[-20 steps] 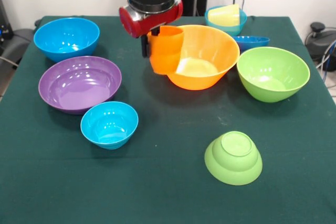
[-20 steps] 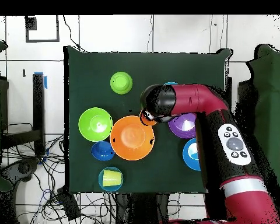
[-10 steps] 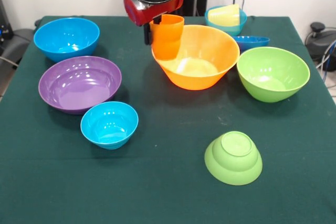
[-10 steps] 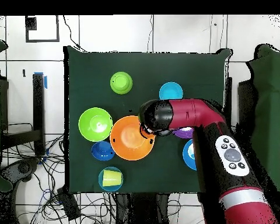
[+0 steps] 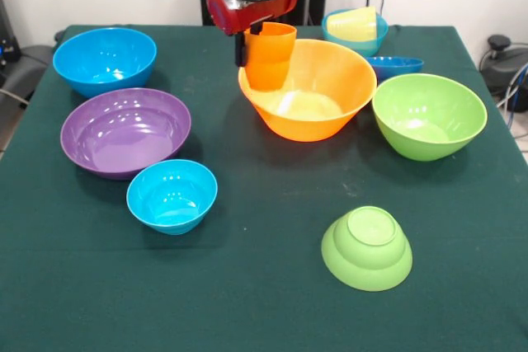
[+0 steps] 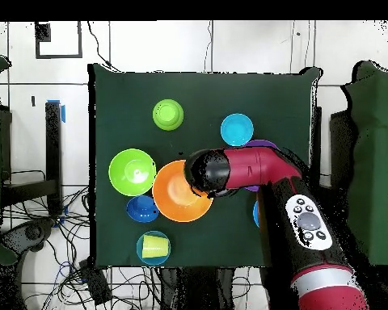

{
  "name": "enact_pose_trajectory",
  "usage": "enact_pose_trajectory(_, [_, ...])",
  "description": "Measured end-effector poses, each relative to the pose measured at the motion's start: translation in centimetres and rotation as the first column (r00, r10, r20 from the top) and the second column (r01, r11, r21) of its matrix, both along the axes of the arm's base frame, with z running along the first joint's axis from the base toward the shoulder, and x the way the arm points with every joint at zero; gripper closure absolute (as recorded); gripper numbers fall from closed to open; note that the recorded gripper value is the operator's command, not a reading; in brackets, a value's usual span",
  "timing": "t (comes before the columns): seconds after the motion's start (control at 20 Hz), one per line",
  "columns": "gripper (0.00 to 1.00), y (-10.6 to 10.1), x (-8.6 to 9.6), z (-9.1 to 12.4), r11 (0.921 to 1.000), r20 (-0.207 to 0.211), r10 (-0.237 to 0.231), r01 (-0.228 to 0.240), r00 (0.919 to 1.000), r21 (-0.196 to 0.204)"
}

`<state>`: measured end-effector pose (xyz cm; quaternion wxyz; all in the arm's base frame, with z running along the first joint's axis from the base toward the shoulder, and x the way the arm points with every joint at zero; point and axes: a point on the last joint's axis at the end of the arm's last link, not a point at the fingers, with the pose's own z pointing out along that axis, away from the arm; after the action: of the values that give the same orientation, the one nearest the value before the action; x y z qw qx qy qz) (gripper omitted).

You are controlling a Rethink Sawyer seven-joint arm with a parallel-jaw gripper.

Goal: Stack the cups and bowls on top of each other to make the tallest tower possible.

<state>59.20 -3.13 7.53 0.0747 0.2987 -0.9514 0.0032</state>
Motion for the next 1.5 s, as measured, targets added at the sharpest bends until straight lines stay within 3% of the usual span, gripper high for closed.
enact_pose_trajectory(0.35, [1.0, 1.3, -1.0, -0.5, 0.9999, 0.013, -0.001, 0.001, 0.9999, -0.014])
enact_pose_trajectory(1.15, [1.0, 0.6, -2.5, -1.3, 0.9991, -0.008, -0.019, 0.019, 0.9998, -0.038])
enact_pose_trajectory(1.5, [1.0, 1.3, -2.5, -1.7, 0.9987, 0.031, -0.001, 0.003, 0.9995, -0.05])
